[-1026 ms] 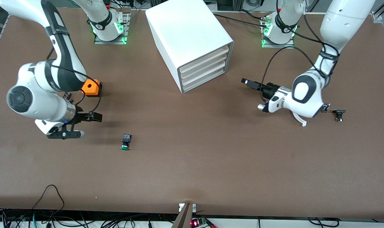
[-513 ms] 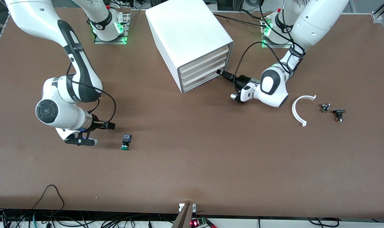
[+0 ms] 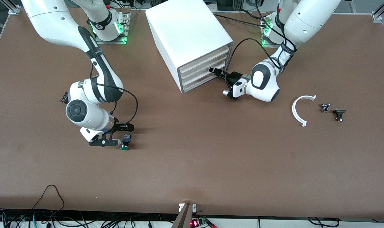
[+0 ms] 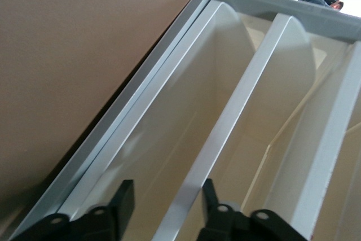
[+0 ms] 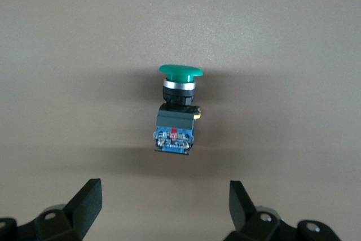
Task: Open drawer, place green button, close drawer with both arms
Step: 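Pull the bottom drawer open with the left gripper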
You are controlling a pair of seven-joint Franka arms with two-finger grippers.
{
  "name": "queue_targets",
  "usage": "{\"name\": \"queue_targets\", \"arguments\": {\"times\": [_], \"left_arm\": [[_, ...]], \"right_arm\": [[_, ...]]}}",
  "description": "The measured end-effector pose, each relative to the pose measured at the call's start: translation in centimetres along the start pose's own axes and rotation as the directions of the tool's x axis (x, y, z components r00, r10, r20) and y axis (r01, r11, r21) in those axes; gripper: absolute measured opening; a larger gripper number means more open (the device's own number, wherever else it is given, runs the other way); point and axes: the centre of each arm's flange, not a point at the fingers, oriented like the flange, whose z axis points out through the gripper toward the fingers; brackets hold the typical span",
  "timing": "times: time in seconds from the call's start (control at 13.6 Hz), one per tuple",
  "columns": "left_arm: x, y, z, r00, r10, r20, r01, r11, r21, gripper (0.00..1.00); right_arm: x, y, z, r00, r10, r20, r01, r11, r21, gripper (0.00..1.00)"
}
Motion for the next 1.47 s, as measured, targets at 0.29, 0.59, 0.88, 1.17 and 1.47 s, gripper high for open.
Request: {"name": "queue_targets", "arguments": {"times": [0.29, 0.59, 0.88, 1.17, 1.47], "left_arm": [[-0.5, 0.1, 1.0, 1.000, -0.005, 0.015, 0.005, 1.000, -0.005, 0.42], [-0.5, 0.5, 0.8, 1.000, 0.019, 0.010, -0.019, 1.000, -0.025, 0.15], [0.7, -1.1, -4.1, 0.997, 0.014, -0.074, -0.016, 0.999, -0.029, 0.15], [2.2, -2.1, -10.5, 0.983, 0.015, -0.184, -0.021, 0.999, -0.030, 0.15], [2.6, -2.6, -12.1, 0.970, -0.002, -0.244, 0.003, 1.000, 0.004, 0.45]], "right_arm": [[0.3, 0.6, 2.2, 1.000, 0.009, 0.002, -0.009, 1.000, 0.000, 1.00], [0.7, 0.9, 4.1, 1.000, 0.015, -0.023, -0.015, 1.000, 0.007, 1.00], [0.7, 1.4, 5.7, 1.000, 0.022, -0.017, -0.022, 1.000, 0.003, 1.00], [0.8, 1.7, 6.5, 1.000, 0.026, -0.017, -0.026, 1.000, 0.001, 0.93], [0.9, 2.2, 6.8, 0.999, 0.032, -0.018, -0.032, 0.999, -0.005, 0.62]]}}
